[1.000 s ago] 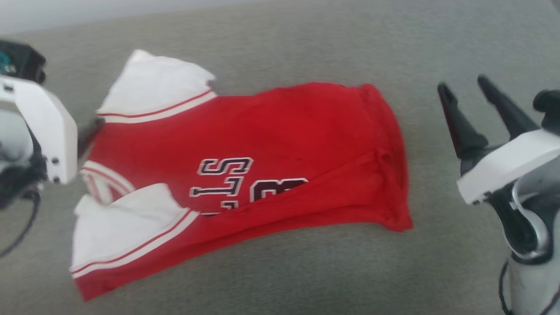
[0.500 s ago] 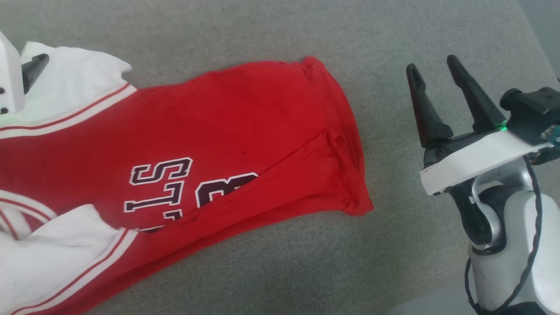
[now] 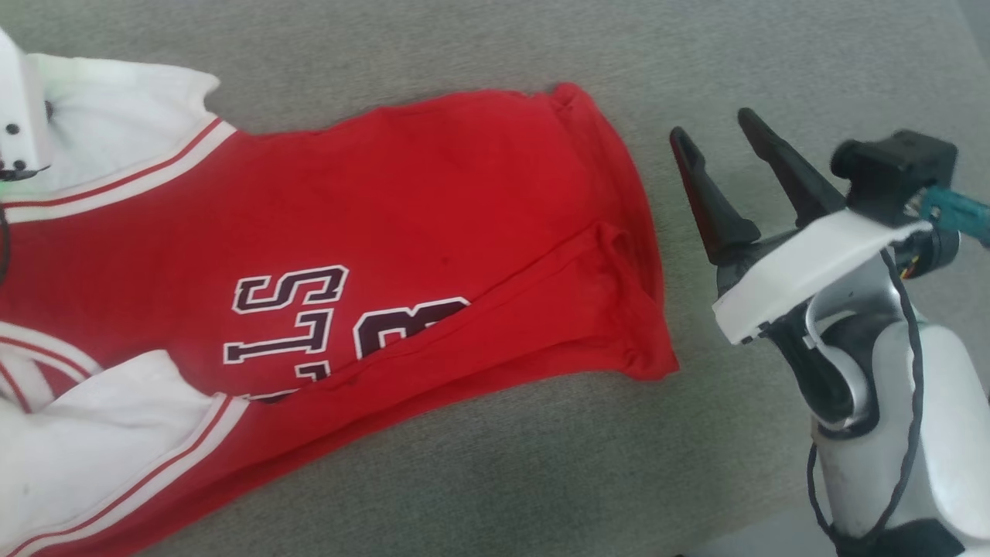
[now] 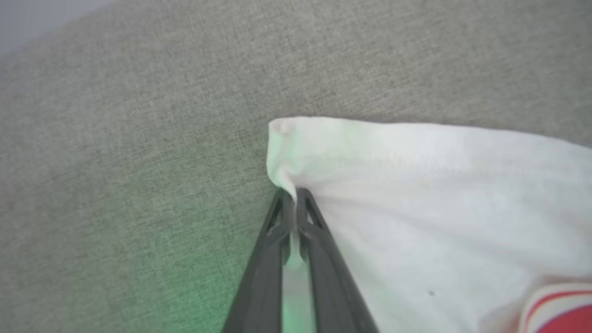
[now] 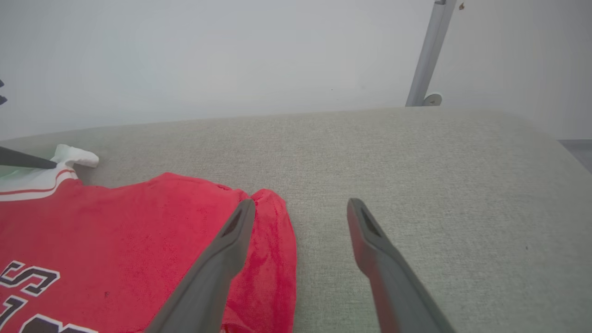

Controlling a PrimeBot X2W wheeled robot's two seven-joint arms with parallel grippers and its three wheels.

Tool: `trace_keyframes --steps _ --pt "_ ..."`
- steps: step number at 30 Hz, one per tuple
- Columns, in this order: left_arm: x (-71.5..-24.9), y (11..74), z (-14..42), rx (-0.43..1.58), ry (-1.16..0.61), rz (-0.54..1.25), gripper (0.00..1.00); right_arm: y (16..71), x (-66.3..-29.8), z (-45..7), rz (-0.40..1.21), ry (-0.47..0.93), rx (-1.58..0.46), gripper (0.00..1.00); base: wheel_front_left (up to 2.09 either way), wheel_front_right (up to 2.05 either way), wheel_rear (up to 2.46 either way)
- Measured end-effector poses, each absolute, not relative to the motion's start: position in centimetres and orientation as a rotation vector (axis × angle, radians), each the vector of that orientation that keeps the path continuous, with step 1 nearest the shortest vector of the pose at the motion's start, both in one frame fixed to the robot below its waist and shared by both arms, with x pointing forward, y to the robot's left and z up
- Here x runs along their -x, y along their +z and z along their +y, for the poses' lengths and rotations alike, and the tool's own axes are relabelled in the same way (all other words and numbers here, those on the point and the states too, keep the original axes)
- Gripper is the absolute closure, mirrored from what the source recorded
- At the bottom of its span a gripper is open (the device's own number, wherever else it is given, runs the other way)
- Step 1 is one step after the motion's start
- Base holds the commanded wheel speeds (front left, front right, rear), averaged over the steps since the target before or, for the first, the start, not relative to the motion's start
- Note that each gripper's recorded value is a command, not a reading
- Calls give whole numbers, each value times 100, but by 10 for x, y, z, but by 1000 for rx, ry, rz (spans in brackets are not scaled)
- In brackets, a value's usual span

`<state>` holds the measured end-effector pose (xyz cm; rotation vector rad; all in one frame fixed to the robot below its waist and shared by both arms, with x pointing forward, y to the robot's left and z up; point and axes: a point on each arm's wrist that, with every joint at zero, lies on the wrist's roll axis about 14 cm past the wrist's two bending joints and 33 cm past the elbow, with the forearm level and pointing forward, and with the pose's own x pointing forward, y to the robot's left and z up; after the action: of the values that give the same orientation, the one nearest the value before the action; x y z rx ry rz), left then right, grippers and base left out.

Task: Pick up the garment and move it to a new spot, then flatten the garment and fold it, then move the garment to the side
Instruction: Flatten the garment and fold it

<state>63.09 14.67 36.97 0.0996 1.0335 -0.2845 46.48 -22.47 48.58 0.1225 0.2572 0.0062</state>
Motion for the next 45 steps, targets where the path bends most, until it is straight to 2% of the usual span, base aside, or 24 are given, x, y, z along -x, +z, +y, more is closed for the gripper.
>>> trace_keyframes --steps 5,13,22,23,24,30,45 --pt "-631 373 146 -104 -288 1027 100 479 -482 -213 334 63 -131 0 0 0 0" --pt "-635 376 144 -93 -288 1001 100 443 -514 -198 585 142 -71 0 0 0 0" --pt "-636 374 146 -75 -288 976 100 387 -515 -182 923 203 -42 0 0 0 0" --pt "-636 374 146 -73 -287 971 100 386 -516 -180 939 211 -40 55 0 0 0" --pt "-636 374 146 -70 -287 965 100 385 -517 -178 947 219 -42 100 0 0 0" --pt "-634 380 149 -63 -291 940 100 386 -527 -176 923 229 -23 100 0 0 0" --pt "-602 458 171 -100 -317 882 100 444 -523 -175 724 262 -1 100 0 0 0"
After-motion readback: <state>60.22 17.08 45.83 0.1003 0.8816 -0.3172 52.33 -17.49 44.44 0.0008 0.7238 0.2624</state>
